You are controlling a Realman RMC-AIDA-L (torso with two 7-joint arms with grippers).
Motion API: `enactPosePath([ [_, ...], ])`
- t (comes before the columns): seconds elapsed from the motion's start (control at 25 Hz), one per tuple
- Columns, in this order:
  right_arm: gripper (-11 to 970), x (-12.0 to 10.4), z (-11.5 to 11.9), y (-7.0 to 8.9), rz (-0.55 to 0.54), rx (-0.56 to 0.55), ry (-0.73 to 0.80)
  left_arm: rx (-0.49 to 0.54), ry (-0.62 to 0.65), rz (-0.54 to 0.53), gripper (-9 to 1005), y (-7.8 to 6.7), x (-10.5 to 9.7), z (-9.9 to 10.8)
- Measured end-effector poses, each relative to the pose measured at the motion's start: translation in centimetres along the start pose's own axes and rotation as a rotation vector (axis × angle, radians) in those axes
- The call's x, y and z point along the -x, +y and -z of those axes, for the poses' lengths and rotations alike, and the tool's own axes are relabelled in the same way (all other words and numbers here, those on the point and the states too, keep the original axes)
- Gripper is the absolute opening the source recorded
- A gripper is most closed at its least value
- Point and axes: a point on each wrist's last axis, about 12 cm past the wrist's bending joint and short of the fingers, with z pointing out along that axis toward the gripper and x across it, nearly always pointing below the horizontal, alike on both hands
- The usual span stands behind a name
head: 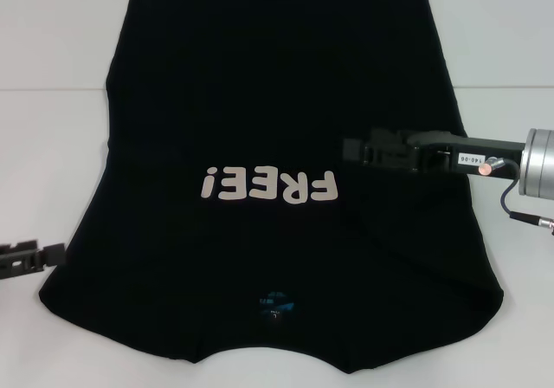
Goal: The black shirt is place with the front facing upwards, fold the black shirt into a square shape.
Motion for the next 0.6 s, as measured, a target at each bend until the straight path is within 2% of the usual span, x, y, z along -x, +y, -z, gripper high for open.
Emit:
enactPosePath([
  [0.28,947,0.6,0.1,-0.2,0.000,-0.008,-0.016,0.111,0.074,0.093,913,1.3,-0.5,0.1],
  [0.6,947,1.0,0.4,-0.3,-0.010,-0.015,-0.038,0.186,0.138,0.133,913,2.0,0.0,-1.4],
])
